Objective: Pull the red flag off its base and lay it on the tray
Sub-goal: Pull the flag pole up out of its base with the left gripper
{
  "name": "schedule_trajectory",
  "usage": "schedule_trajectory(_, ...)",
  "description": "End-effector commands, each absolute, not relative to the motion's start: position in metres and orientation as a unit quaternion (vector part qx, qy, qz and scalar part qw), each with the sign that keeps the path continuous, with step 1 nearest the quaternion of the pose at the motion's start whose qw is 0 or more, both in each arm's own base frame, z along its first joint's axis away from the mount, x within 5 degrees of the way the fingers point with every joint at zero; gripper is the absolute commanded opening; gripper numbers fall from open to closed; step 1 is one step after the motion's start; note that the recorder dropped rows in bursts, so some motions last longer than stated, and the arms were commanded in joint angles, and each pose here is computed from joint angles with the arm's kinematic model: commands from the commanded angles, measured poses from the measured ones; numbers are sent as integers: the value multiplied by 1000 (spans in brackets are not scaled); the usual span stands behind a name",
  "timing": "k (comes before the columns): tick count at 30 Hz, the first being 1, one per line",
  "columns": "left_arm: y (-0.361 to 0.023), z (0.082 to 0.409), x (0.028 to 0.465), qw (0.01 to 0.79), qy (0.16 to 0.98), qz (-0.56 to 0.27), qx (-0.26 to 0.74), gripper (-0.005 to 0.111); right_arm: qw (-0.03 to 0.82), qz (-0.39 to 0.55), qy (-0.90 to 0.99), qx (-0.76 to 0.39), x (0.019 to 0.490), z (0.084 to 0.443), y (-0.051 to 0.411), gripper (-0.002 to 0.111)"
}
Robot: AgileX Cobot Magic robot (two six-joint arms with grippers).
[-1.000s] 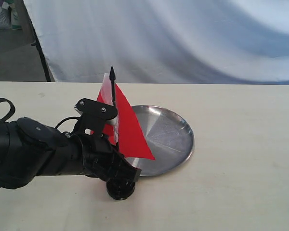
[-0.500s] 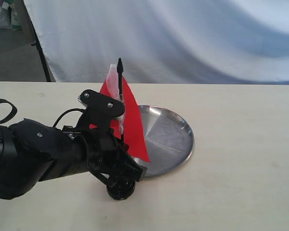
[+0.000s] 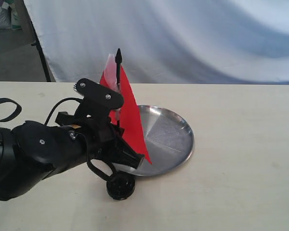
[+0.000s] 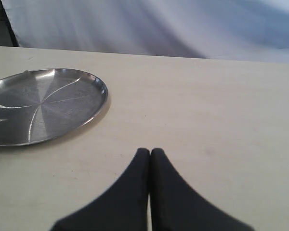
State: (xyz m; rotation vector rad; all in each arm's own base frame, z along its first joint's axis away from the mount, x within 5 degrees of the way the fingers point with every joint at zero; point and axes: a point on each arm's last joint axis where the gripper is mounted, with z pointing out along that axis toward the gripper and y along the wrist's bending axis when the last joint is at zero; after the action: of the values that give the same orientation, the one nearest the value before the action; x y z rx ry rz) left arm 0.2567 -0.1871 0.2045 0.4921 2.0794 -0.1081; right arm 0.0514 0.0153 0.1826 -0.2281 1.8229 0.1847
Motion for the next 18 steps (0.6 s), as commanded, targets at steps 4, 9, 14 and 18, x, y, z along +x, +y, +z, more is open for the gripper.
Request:
schedule_trajectory(4,-204,198,264,534,778,-18,330,0,605,81,786,-99,51,182,15,0)
schedule_trajectory(9,-214,172,276,520,727,63,445,0,605,81,786,-99,51,182,15,0)
schedule_trajectory(14,-222,158,292,511,667,152,521,0,605,81,786,-99,51,182,15,0)
schedule_trajectory(18,-226,153,300,504,623,205,562,0,605,81,786,-99,51,182,15,0)
